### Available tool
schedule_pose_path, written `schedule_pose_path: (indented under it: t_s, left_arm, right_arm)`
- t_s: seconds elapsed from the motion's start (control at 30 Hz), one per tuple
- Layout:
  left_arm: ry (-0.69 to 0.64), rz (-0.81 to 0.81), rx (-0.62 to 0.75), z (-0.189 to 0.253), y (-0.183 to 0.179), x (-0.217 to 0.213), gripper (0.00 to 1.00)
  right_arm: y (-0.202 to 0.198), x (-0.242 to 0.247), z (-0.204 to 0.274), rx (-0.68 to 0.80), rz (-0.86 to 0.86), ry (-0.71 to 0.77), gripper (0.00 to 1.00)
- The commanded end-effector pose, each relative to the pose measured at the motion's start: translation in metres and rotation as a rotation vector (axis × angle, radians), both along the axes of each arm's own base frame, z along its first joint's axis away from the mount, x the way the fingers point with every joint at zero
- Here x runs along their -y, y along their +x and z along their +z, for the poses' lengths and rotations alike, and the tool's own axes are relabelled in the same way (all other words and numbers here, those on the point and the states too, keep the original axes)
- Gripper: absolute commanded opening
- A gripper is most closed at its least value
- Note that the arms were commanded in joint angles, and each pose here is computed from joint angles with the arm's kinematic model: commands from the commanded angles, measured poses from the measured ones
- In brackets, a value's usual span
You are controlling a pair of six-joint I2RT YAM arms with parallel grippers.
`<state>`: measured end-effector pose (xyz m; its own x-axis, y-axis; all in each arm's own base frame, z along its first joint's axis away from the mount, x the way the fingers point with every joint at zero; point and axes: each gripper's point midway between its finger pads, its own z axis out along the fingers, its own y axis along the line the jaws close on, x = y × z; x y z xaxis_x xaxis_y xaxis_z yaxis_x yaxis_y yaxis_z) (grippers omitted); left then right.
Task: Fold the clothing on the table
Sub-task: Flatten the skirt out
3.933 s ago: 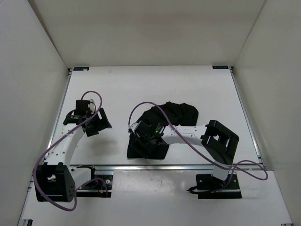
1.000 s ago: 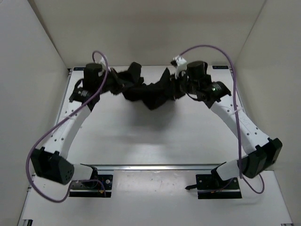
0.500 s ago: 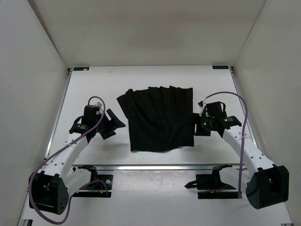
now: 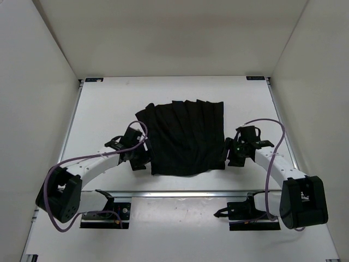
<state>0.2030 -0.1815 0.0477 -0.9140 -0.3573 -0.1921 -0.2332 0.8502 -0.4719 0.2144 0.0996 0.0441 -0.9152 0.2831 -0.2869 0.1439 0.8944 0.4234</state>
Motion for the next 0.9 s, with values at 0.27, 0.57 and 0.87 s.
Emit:
schedule_pose_path:
  t_s: [0.27, 0.57, 0.87]
  left_arm:
    - [0.071, -0.001, -0.014, -0.027, 0.006, 0.022, 0.65]
    - [-0.031, 0.036, 0.060, 0.005, 0.045, 0.027, 0.00]
    - [-0.366, 0.216, 0.422, 0.230, 0.162, 0.006, 0.00]
  right_arm:
    - [-0.004, 0.004, -0.036, -0.062, -0.001, -0.093, 0.53]
    - [0.030, -0.003, -0.016, -0.023, 0.045, -0.087, 0.00]
    - [0.133, 0.016, 0.195, 0.403, 0.024, -0.014, 0.00]
